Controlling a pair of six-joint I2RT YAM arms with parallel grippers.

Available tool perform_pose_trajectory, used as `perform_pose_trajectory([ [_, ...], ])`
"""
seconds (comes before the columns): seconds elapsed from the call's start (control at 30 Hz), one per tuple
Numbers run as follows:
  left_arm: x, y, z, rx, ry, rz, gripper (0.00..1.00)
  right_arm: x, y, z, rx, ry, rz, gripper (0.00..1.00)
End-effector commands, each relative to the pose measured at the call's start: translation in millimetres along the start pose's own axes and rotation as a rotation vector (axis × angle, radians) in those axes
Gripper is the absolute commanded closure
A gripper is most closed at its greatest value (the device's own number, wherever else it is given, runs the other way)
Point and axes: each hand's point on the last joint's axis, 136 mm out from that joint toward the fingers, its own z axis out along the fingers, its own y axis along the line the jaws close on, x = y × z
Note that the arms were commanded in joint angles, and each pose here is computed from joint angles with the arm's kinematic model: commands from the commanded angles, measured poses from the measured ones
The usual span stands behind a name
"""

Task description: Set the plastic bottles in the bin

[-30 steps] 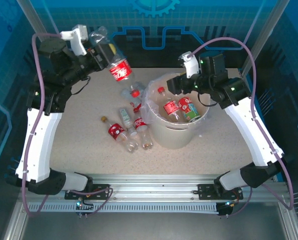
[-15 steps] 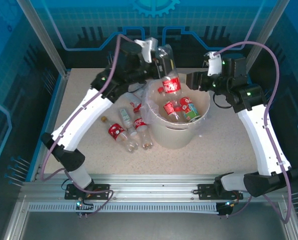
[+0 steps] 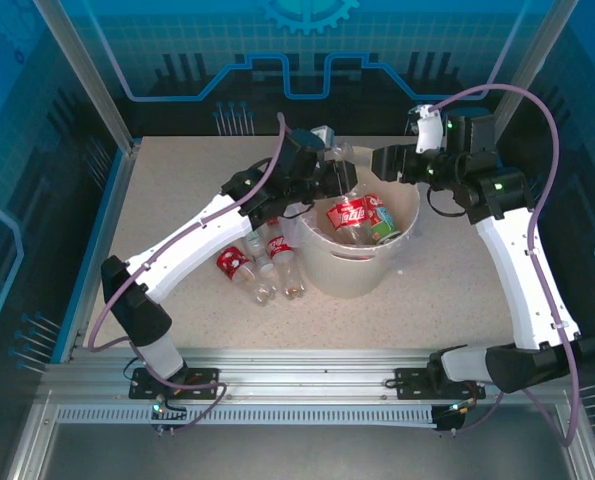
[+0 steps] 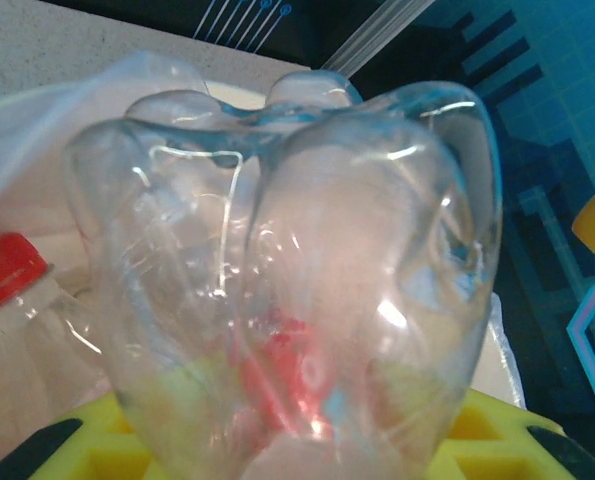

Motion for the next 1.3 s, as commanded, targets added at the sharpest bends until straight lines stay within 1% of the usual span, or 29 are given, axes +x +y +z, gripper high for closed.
perform_pose_trajectory([
  [0.0, -9.1, -12.0, -13.4, 0.036, -0.047, 0.0, 0.52, 4.4, 7.8, 2.5, -0.054, 0.041, -0.013, 0.28],
  [0.03, -10.9, -13.8, -15.8, 0.04, -0.052, 0.014, 0.45, 6.6, 10.6, 4.2, -0.064, 0.054, -0.021, 0.28],
  [0.1, -17.0, -17.1, -22.3, 0.044, -0.068, 0.041, 0.25, 11.7, 16.6, 8.1, -0.08, 0.089, -0.043, 0.28],
  [0.17, -23.0, -18.1, -27.2, 0.041, -0.081, 0.063, 0.09, 18.6, 23.8, 12.6, -0.088, 0.126, -0.074, 0.28],
  [0.2, -27.9, -17.8, -31.3, 0.035, -0.092, 0.071, 0.06, 21.6, 26.2, 15.0, -0.086, 0.142, -0.088, 0.28],
  [0.3, -43.4, -8.2, -45.0, 0.006, -0.129, 0.073, 0.04, 31.0, 34.6, 21.7, -0.092, 0.182, -0.124, 0.28],
  [0.37, -56.6, 1.6, -58.6, -0.011, -0.167, 0.051, 0.08, 36.5, 40.7, 24.8, -0.106, 0.201, -0.136, 0.28],
  [0.5, -75.8, 30.8, -84.3, -0.064, -0.239, -0.001, 0.28, 54.7, 51.1, 35.4, -0.137, 0.262, -0.144, 0.32],
  [0.57, -77.1, 46.5, -90.3, -0.098, -0.244, -0.022, 0.35, 64.5, 56.4, 41.5, -0.148, 0.294, -0.151, 0.34],
  [0.73, -72.6, 62.1, -97.1, -0.12, -0.252, -0.05, 0.36, 79.1, 67.0, 55.1, -0.172, 0.326, -0.15, 0.39],
  [0.8, -69.0, 72.2, -95.5, -0.144, -0.24, -0.069, 0.39, 85.3, 73.3, 61.9, -0.196, 0.335, -0.141, 0.43],
  [0.87, -61.9, 82.0, -90.1, -0.159, -0.221, -0.096, 0.46, 92.3, 76.1, 68.7, -0.204, 0.35, -0.139, 0.46],
  [1.03, -33.2, 96.2, -63.6, -0.15, -0.127, -0.175, 0.57, 108.5, 68.8, 84.0, -0.18, 0.385, -0.124, 0.57],
  [1.13, -18.5, 98.9, -48.9, -0.12, -0.082, -0.232, 0.59, 124.5, 64.1, 90.4, -0.169, 0.417, -0.11, 0.62],
  [1.2, -11.1, 102.0, -41.3, -0.112, -0.062, -0.263, 0.61, 136.2, 59.8, 92.4, -0.161, 0.435, -0.1, 0.63],
  [1.27, -7.3, 102.9, -36.9, -0.109, -0.05, -0.278, 0.62, 137.9, 56.8, 90.0, -0.15, 0.437, -0.103, 0.63],
])
